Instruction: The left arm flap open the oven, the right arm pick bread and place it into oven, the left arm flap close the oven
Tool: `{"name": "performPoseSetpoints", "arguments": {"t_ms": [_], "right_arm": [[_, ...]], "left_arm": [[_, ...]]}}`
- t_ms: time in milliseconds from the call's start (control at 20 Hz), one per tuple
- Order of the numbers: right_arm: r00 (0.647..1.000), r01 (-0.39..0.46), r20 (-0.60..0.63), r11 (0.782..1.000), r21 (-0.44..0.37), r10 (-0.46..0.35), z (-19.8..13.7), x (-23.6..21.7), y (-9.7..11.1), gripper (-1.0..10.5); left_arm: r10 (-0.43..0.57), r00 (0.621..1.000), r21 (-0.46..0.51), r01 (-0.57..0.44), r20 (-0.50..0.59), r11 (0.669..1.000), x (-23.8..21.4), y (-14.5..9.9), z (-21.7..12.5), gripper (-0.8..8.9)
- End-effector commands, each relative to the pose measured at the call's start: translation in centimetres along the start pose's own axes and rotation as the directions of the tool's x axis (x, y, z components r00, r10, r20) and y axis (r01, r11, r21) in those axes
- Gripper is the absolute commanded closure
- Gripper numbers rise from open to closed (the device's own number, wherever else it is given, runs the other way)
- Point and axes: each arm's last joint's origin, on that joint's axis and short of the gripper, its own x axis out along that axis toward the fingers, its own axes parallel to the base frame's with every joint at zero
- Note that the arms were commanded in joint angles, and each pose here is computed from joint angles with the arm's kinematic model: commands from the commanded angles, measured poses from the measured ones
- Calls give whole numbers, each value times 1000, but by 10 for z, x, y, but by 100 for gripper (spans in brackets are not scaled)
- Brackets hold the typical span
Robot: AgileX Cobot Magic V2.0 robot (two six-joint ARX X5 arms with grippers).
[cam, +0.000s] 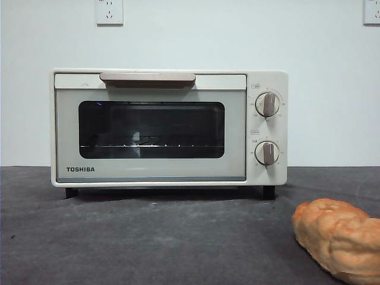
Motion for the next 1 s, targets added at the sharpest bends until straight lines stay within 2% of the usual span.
{"name": "performPoseSetpoints", "arguments": {"t_ms": [50, 350, 500, 650, 800, 1000], "right_arm": [[998, -18, 68, 1000, 10, 17, 21, -7, 7, 935], [998, -15, 61, 1000, -7, 15, 59, -17, 21, 935], [1000, -10, -2, 999, -43, 10, 77, -18, 27, 935], [995, -41, -96, 996, -85, 33, 94, -17, 34, 935], [974, -88, -217, 989, -122, 60, 108, -13, 40, 935], [922, -137, -379, 980, -144, 74, 122, -7, 46, 935]], "left_arm": [[-25, 999, -13, 26, 47, 1000, -8, -11, 21, 796], [-37, 999, 48, 36, 14, 998, -18, -31, 57, 797], [-53, 997, 108, 58, -47, 992, -21, -42, 74, 797], [-55, 991, 170, 76, -123, 983, -21, -51, 89, 797], [-66, 975, 217, 113, -213, 970, -18, -59, 102, 797], [-92, 936, 243, 182, -341, 953, -12, -66, 113, 797]]}}
